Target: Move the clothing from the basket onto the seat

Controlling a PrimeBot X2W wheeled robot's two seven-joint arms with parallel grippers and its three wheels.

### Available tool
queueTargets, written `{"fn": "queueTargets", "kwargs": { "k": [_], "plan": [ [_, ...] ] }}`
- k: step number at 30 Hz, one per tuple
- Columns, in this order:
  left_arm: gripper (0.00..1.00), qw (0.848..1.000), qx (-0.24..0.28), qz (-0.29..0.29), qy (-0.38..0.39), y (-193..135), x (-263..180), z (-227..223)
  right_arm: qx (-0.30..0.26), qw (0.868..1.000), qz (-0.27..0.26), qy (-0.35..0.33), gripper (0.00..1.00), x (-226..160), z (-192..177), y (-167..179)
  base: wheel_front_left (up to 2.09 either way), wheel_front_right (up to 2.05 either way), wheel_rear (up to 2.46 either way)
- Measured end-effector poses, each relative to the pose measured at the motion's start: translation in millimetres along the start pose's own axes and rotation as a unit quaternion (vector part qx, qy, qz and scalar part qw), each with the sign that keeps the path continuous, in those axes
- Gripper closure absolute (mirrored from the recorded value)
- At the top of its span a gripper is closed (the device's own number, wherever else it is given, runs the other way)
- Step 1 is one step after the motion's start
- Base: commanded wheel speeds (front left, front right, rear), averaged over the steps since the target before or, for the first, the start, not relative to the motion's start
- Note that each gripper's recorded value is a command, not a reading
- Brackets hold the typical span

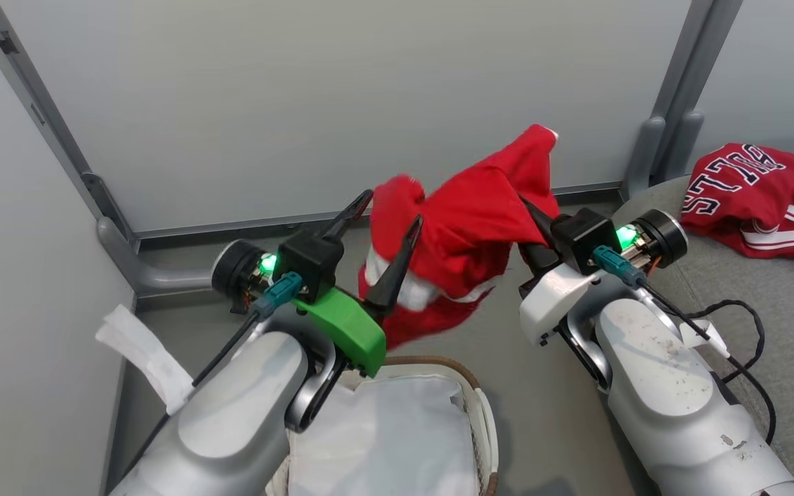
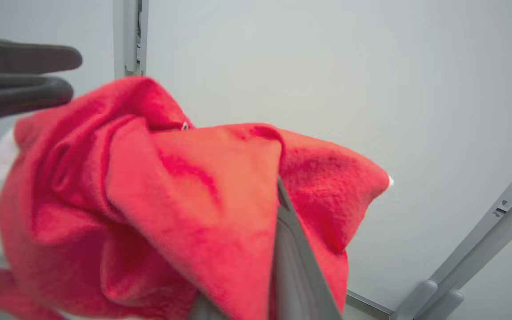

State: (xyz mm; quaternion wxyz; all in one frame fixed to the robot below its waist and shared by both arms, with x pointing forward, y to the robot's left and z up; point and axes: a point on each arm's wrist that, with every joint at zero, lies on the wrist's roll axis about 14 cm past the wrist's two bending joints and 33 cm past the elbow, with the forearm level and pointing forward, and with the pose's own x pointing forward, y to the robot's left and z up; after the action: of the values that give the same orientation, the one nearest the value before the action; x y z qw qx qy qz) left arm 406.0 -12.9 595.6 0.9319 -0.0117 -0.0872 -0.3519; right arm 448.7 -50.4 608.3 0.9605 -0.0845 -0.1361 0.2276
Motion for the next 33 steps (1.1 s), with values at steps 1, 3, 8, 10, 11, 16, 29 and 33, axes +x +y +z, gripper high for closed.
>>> {"fn": "queueTargets", "kwargs": {
  "k": [1,3,8,10,11,16,29,33],
  "plan": [
    [0.0,1.0,-0.005,0.005,0.003,0.1,-2.4,-4.5,0.001,1.0,-0.003,-0.001,1.0,-0.3,0.3,-1.9,0.0,0.0,0.0],
    [0.0,1.0,-0.019,0.015,0.014,0.0,-9.8,-17.9,0.002,1.0,-0.011,-0.001,1.0,-1.6,0.3,-6.8,0.0,0.0,0.0],
    [0.0,0.997,-0.051,0.044,0.038,2.7,-27.9,-44.3,0.006,1.0,-0.029,0.002,1.0,-5.9,-3.6,-16.7,0.0,0.0,0.0],
    [0.0,0.996,-0.057,0.052,0.046,1.9,-35.8,-53.5,0.004,0.999,-0.032,0.005,1.0,-6.8,-6.0,-18.6,0.0,0.0,0.0],
    [0.0,0.995,-0.066,0.058,0.049,2.2,-39.4,-57.6,0.004,0.999,-0.033,0.007,1.0,-7.9,-8.3,-18.7,0.0,0.0,0.0],
    [0.0,0.99,-0.099,0.08,0.067,-1.3,-58.2,-79.5,0.005,0.999,-0.043,0.015,1.0,-12.2,-14.5,-24.2,0.0,0.0,0.0],
    [0.0,0.988,-0.106,0.082,0.071,-8.6,-62.4,-89.8,-0.002,0.997,-0.07,0.029,1.0,-24.7,-22.5,-41.8,0.0,0.0,0.0],
    [0.0,0.99,-0.103,0.063,0.068,-17.7,-51.9,-89.2,-0.026,0.996,-0.082,0.033,1.0,-32.3,-20.6,-54.0,0.0,0.0,0.0]
  ]
}}
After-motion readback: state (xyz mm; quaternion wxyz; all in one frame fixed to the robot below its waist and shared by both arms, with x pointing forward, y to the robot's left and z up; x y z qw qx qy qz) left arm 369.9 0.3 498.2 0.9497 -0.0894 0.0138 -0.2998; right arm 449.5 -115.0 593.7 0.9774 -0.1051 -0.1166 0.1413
